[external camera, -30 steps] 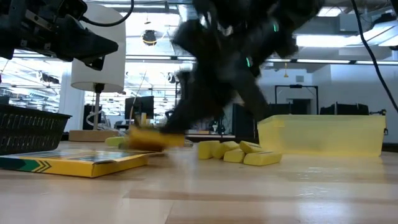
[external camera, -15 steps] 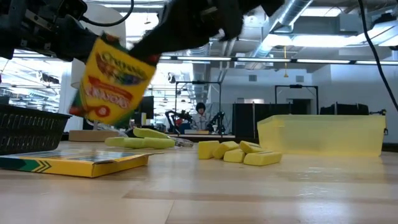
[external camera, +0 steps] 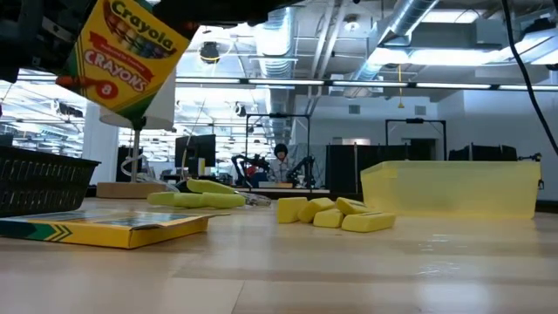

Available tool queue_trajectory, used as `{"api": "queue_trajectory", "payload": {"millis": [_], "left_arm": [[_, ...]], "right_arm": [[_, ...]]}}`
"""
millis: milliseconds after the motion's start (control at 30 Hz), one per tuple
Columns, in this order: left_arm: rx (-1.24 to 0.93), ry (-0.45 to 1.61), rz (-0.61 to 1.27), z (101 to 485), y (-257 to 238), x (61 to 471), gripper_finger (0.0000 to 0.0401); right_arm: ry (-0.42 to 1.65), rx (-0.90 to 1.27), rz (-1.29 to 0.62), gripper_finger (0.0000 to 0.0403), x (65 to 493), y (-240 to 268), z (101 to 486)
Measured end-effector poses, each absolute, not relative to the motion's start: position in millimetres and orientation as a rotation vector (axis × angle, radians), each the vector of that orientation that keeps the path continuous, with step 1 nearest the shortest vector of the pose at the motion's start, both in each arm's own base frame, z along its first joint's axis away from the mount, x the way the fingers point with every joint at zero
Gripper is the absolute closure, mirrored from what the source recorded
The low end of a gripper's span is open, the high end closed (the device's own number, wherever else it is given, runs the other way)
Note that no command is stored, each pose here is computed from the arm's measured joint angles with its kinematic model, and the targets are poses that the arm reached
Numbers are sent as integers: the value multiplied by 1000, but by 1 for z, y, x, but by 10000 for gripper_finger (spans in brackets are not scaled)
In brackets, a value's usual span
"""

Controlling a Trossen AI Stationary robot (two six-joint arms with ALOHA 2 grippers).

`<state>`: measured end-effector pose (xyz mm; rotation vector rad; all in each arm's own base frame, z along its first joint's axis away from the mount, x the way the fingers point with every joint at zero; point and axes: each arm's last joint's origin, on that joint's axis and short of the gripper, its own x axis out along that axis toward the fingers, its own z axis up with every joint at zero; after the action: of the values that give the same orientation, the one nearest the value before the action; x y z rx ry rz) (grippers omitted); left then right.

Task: Pick & Place School Supplies
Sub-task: Put the top crayon box into the yellow bin

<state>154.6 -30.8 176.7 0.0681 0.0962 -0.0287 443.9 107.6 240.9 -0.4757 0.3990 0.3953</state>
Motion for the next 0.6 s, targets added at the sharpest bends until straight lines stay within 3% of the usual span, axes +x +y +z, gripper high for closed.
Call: {"api": "queue_trajectory", "payload": {"millis": [367,600], "left_arm": [[-19,23,-132,184,-34,155,399],[33,18,-109,187,-34,156,399]], "right_arm": [[361,-417,391,403,449,97,246],[310,-387,344,403,454,83,251]]}}
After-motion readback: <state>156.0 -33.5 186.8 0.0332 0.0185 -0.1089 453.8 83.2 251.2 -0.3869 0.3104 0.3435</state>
